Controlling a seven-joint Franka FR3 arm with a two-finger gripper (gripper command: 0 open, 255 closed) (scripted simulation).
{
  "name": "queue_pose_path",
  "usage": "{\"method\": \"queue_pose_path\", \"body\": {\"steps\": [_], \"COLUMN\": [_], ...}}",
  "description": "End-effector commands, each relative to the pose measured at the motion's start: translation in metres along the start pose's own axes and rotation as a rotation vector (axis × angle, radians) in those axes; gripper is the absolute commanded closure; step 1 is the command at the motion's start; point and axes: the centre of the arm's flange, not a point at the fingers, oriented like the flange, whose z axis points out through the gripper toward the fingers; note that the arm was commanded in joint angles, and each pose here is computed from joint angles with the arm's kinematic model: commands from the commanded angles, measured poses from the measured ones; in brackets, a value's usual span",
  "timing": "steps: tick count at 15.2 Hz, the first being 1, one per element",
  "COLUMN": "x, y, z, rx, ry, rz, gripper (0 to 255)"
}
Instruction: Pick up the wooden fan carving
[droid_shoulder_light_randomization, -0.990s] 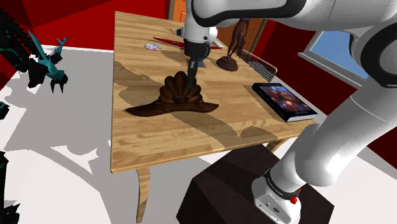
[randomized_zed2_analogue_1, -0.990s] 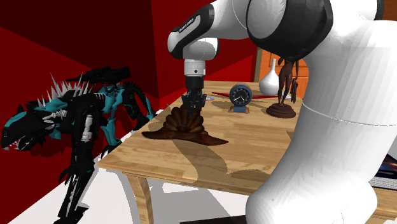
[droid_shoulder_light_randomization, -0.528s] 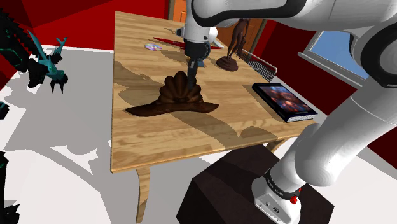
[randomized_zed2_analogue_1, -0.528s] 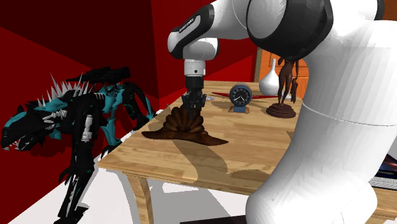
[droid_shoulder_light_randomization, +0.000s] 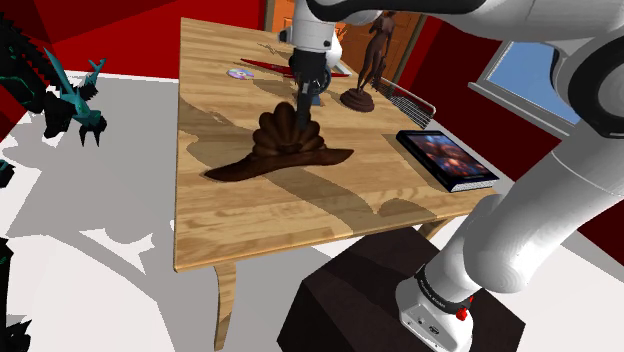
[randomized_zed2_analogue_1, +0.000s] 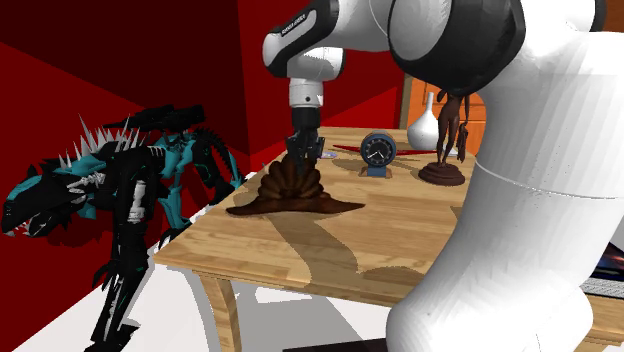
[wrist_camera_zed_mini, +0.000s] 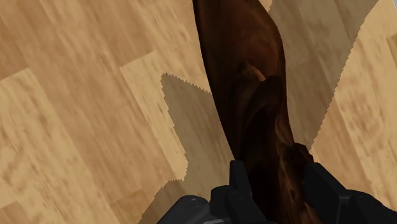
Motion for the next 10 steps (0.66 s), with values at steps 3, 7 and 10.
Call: {"method": "queue_pose_path", "body": {"steps": [3, 7, 10], "x": [-0.002, -0.005, -0.006], "y": [-0.004, -0.007, -0.008], "z": [-0.021, -0.042, -0.048], "rx": [0.0, 0.0, 0.0], "ry": [0.001, 0.001, 0.001], "rz": [0.0, 0.0, 0.0], "gripper": [255, 255, 255]}}
